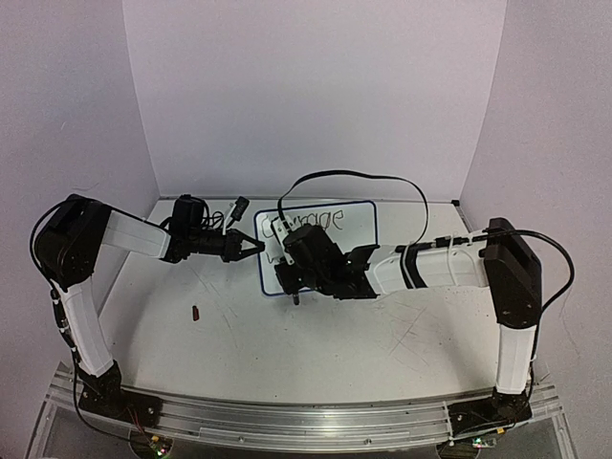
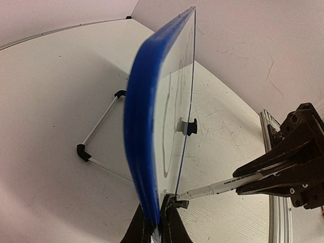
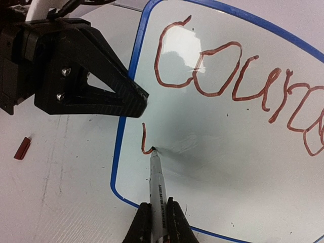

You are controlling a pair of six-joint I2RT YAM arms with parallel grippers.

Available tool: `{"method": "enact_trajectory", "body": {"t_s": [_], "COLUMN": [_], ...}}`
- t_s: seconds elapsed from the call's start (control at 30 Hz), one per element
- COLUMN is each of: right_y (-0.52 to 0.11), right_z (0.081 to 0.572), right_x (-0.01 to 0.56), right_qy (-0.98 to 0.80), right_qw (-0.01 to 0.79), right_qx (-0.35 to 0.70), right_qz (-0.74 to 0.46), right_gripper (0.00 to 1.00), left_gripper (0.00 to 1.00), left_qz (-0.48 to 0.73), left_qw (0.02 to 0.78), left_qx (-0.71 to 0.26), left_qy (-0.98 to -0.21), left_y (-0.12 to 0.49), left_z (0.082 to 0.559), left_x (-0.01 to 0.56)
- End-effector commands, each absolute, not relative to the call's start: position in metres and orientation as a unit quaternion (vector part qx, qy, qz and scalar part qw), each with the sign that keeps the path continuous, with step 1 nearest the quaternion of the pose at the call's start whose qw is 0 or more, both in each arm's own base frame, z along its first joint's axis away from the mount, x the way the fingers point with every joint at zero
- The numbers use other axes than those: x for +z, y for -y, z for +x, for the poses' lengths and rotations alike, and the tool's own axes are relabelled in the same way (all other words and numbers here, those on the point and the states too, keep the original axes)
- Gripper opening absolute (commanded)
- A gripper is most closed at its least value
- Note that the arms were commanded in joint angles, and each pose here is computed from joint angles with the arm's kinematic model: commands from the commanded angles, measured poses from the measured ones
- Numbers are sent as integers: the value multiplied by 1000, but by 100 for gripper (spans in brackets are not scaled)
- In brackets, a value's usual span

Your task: Write a sentence on the whiteboard

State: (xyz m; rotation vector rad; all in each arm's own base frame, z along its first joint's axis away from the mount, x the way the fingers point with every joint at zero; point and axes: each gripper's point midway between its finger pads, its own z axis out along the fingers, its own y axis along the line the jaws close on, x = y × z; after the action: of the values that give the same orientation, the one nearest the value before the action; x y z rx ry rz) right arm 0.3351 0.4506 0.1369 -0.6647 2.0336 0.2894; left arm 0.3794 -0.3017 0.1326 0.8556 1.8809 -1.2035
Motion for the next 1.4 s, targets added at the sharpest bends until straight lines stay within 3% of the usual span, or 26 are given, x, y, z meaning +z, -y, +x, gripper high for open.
{"method": "enact_trajectory", "body": {"t_s": [0.0,1.37], "right_y": [-434,-424], "right_z": [361,353], "right_x": [174,170], "right_qy": [-822,-826], "right_qw": [517,510], "right_qx": [97,97], "right_qz": [-220,-218], "right_gripper": [0,0], "left_gripper": [0,0], "left_qz": [327,326], "left_qw": [399,397], "left_qx": [-402,-401], "left_qy": [-756,-759], "left_y": [291,291], "left_z": [400,400], "left_x": [125,124]}}
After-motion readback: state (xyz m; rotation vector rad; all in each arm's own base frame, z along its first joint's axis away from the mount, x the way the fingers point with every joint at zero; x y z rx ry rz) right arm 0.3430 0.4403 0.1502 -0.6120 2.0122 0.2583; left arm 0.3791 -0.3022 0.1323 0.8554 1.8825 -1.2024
